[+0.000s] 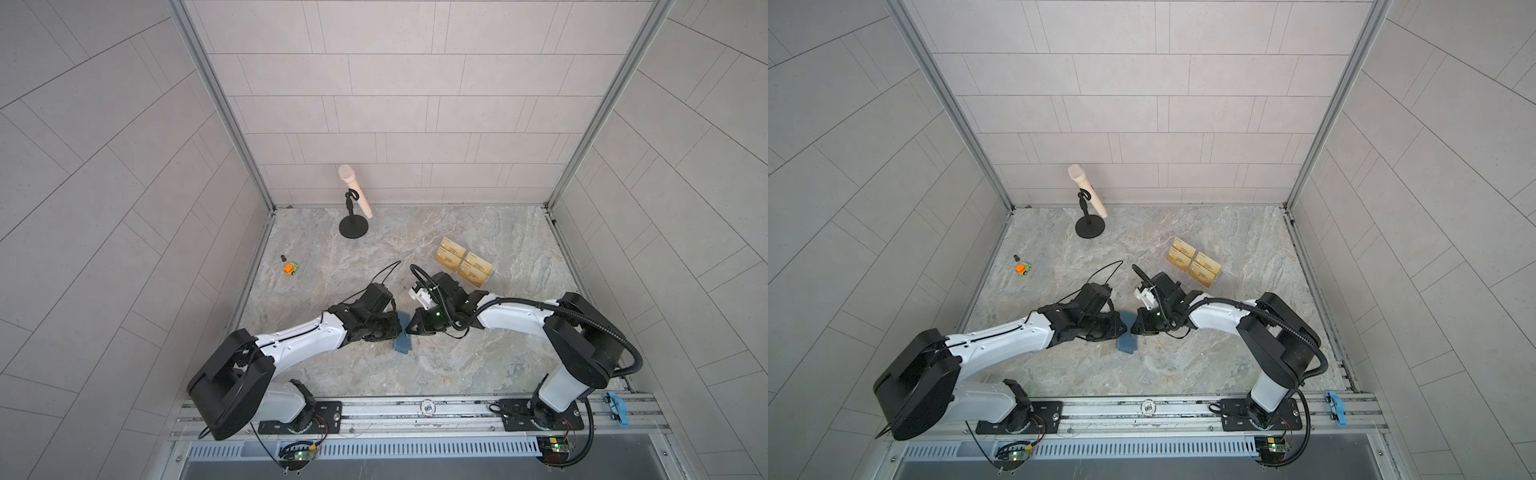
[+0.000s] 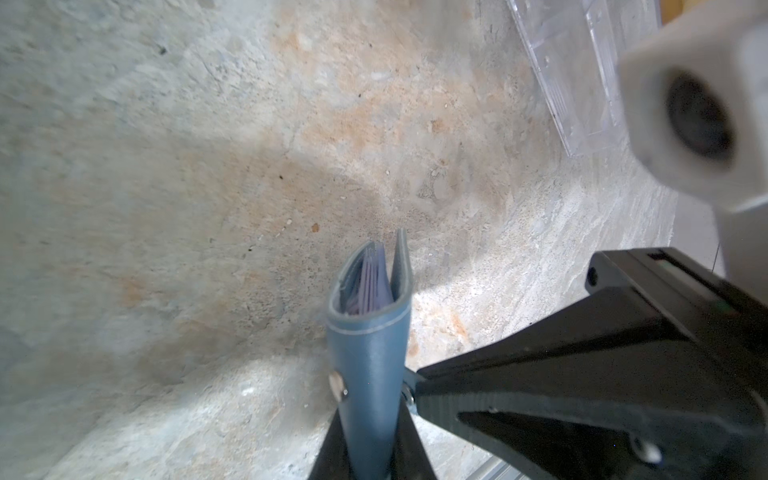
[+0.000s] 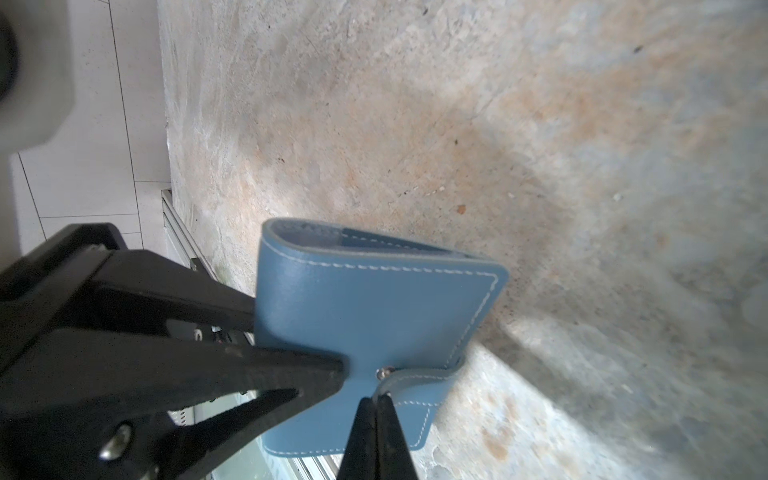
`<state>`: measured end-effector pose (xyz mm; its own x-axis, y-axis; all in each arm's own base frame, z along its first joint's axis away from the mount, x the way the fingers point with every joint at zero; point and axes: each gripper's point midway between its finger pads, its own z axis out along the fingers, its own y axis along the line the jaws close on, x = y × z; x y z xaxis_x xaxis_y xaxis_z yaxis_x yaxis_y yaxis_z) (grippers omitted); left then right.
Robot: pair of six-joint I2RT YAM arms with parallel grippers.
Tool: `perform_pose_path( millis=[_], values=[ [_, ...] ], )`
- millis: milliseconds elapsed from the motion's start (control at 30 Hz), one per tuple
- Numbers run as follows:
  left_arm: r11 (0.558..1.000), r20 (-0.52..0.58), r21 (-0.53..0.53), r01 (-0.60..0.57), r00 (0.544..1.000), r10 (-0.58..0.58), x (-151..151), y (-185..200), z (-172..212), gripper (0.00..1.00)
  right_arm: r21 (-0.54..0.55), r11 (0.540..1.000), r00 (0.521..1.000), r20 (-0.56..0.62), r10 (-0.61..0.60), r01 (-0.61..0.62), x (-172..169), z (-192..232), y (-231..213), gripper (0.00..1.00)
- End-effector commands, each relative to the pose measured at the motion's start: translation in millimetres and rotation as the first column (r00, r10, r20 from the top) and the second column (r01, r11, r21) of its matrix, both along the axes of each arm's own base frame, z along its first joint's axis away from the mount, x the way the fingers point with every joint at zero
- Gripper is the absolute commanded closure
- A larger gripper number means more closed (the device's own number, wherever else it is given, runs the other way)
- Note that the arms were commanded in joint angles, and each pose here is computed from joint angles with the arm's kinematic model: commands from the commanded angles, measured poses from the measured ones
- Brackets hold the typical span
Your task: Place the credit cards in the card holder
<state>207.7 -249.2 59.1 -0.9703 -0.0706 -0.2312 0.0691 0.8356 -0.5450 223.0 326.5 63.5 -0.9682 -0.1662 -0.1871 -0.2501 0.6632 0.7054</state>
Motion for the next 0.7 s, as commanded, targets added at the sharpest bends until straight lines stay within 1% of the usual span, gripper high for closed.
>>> perform_pose_path(
  millis=[0,133,267,500,667],
  values=[
    [0.998,0.012,-0.055,0.014,1.000,-0.014,2.9,-12.3,10.8,0.93,0.030,0.999,1.000,0.022,0.018,-0.018,5.6,3.9,9.1,1.00],
    [0.997,0.001,-0.075,0.008,1.000,-0.008,2.2,-14.8,8.7,0.94,0.036,0.999,0.999,0.017,0.033,-0.034,3.0,2.6,13.8,1.00],
    [0.995,-0.008,-0.098,0.009,1.000,-0.010,1.4,-18.6,7.5,0.96,0.041,0.999,1.000,0.018,0.024,-0.025,3.2,0.9,14.7,1.00],
    [0.999,-0.014,-0.048,0.008,1.000,-0.009,-2.4,-9.0,2.5,0.97,0.016,0.999,0.998,0.051,-0.034,0.033,9.1,3.3,1.5,1.00],
    [0.999,-0.025,-0.037,0.004,1.000,-0.005,-4.6,-6.3,-2.4,0.96,0.001,0.998,0.997,0.054,-0.055,0.055,9.6,2.5,-6.3,1.00]
  ],
)
